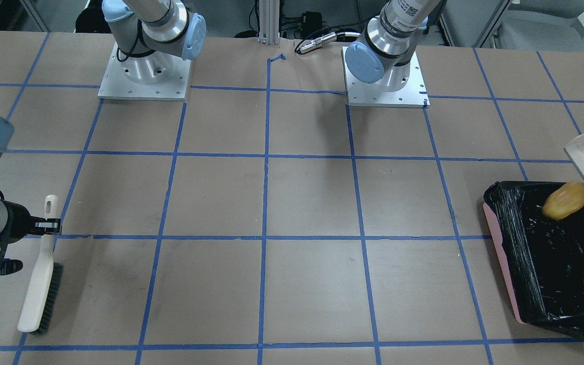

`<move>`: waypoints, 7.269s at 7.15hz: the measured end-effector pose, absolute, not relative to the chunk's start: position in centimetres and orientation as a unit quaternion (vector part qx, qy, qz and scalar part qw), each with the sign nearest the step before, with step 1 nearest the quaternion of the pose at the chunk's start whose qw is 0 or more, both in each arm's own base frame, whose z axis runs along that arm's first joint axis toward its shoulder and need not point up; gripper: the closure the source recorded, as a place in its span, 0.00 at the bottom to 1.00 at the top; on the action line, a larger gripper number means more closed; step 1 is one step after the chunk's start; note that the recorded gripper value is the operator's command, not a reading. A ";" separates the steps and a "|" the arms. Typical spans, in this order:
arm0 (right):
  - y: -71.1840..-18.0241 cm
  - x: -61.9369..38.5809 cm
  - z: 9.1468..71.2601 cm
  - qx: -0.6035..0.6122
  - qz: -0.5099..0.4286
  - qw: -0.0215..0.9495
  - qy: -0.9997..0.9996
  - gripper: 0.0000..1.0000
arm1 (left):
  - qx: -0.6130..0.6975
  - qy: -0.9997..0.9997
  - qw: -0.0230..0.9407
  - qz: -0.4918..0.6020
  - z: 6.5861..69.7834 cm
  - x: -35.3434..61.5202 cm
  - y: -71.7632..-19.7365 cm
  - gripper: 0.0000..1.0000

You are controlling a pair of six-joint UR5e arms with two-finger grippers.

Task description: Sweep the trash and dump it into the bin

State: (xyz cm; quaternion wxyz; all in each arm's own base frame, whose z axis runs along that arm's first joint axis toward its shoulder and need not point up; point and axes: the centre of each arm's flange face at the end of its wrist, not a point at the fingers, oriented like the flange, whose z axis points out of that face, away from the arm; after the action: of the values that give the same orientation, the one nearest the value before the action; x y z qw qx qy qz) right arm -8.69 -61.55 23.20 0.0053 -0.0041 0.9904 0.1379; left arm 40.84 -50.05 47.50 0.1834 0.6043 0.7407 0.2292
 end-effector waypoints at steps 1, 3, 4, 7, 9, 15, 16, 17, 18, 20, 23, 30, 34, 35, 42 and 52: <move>-61.5 -8.7 23.2 -0.004 0.138 0.005 0.990 0.21 | 0.609 0.728 0.195 0.246 46.9 39.6 -51.8 1.00; -61.6 -8.7 23.3 -0.003 0.136 0.004 0.991 0.17 | 0.618 0.697 0.220 0.289 46.2 35.7 -55.2 1.00; -61.6 -8.7 23.5 -0.001 0.134 0.003 0.991 0.13 | 0.620 0.680 0.230 0.315 45.9 32.8 -56.6 1.00; -61.9 -8.8 26.9 0.008 0.106 -0.009 0.994 0.00 | 0.607 0.651 0.282 0.357 44.4 26.3 -57.3 1.00; -60.8 -6.7 34.8 0.038 0.051 -0.029 0.998 0.00 | 0.614 0.649 0.300 0.334 46.0 25.8 -57.5 1.00; -55.9 11.3 45.7 0.043 -0.037 -0.037 0.998 0.00 | 0.716 0.672 0.177 -0.069 47.6 17.8 -60.5 1.00; -55.9 11.6 45.4 0.042 -0.034 -0.040 0.998 0.00 | 0.701 0.692 0.124 -0.121 45.9 16.1 -61.2 1.00; -55.8 11.5 45.2 0.041 -0.030 -0.047 0.998 0.00 | 0.681 0.715 0.075 -0.143 43.8 13.5 -62.3 1.00; -55.8 11.4 45.2 0.041 -0.030 -0.056 0.997 0.00 | 0.677 0.722 0.040 -0.139 41.3 10.6 -63.7 1.00; -55.6 11.4 45.2 0.039 -0.029 -0.062 0.997 0.00 | 0.683 0.723 0.002 -0.104 36.0 7.2 -65.7 1.00; -55.7 11.5 44.8 0.037 -0.027 -0.065 0.997 0.00 | 0.667 0.742 -0.024 -0.062 29.9 4.4 -66.2 1.00; -55.2 11.6 44.3 0.040 -0.024 -0.064 0.997 0.00 | 0.688 0.724 0.027 -0.041 25.4 0.9 -66.4 1.00; -55.1 11.6 44.2 0.040 -0.024 -0.065 0.997 0.00 | 0.698 0.715 0.028 -0.038 25.0 -0.8 -66.1 0.34; -55.0 11.6 44.2 0.040 -0.024 -0.065 0.997 0.00 | 0.694 0.718 0.028 -0.038 25.0 -0.9 -66.1 0.22; -55.0 11.6 44.3 0.040 -0.024 -0.065 0.997 0.00 | 0.632 0.772 0.047 -0.057 33.2 -5.4 -63.9 0.17; -54.8 11.6 44.7 0.041 -0.028 -0.065 0.997 0.00 | 0.130 0.990 0.007 -0.059 53.7 -14.2 -47.7 0.00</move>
State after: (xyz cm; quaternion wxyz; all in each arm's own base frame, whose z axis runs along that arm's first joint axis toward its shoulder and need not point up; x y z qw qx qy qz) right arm 11.63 -54.77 44.72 -0.0652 0.0411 0.9966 -0.0278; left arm -14.19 -47.68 53.70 0.0066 0.1302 0.9897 -0.0589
